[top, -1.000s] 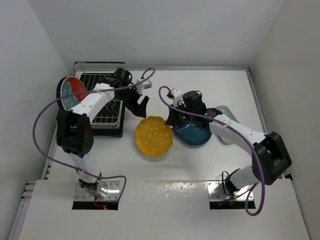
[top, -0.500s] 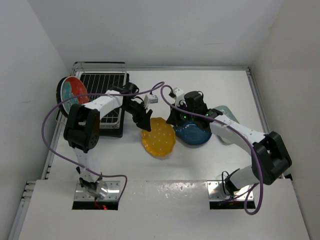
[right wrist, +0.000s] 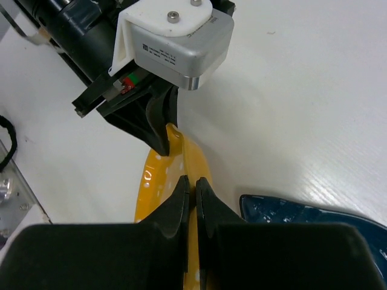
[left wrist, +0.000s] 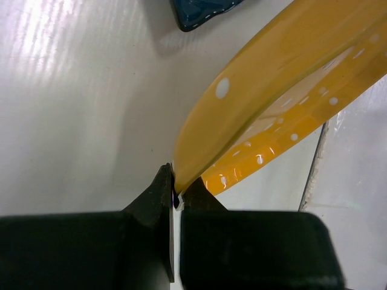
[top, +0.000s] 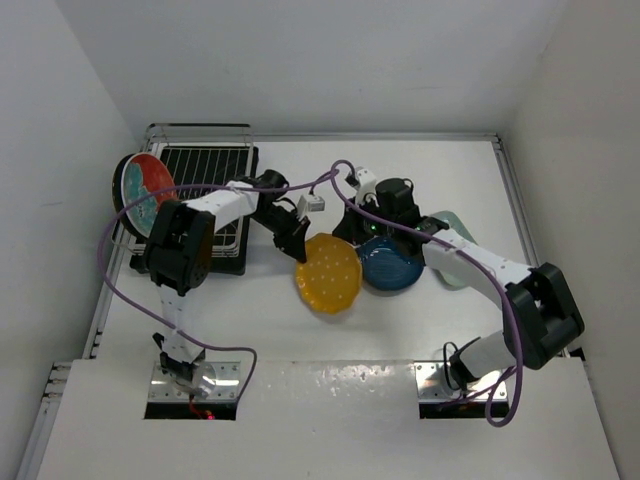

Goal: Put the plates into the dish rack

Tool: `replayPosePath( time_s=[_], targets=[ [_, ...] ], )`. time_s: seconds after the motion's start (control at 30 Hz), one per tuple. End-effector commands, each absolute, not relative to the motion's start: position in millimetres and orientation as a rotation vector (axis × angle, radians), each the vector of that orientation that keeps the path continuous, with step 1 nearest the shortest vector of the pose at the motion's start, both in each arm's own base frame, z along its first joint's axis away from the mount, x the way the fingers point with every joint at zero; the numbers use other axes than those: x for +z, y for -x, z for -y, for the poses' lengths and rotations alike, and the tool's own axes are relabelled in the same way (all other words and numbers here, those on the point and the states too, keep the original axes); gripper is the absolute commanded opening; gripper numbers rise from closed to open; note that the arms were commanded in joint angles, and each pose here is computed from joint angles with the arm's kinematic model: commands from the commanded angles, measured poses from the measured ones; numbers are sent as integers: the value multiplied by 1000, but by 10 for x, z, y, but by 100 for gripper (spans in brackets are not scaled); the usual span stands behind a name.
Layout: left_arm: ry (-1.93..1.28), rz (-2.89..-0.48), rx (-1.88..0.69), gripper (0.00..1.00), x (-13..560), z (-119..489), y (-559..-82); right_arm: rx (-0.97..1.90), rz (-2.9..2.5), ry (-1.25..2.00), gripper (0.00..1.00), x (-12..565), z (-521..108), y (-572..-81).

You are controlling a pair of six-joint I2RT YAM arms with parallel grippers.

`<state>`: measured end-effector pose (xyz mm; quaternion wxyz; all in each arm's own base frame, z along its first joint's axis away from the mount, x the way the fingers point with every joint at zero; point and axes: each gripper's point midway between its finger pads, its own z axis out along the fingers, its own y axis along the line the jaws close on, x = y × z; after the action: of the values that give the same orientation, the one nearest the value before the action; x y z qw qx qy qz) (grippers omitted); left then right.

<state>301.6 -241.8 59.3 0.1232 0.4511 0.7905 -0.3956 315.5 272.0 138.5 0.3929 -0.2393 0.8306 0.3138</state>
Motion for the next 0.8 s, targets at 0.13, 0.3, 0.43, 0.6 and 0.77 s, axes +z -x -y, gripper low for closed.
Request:
replayPosePath(
  time_s=[0.13,0.3,0.43,0.6,0.77],
  targets=[
    [-1089,-2221,-1123,0,1398,2299,-3394,832,-2006,523,37,1710,-2700,-3320],
    [-906,-2207,-928,0,1950,2014,-3798,800,-2020,466,85,1754,-2613,-3377],
    [-747,-2161,-729,0,2477,1669,-4096,770,-2006,394,88,1815,-2473,-3473],
    [-481,-2102,-362,0,3177,998,-4413,766,-2002,337,90,1843,-2425,-3515],
    [-105,-2046,133,0,3706,-35,-4357,773,-1993,293,90,1900,-2401,-3516]
  ],
)
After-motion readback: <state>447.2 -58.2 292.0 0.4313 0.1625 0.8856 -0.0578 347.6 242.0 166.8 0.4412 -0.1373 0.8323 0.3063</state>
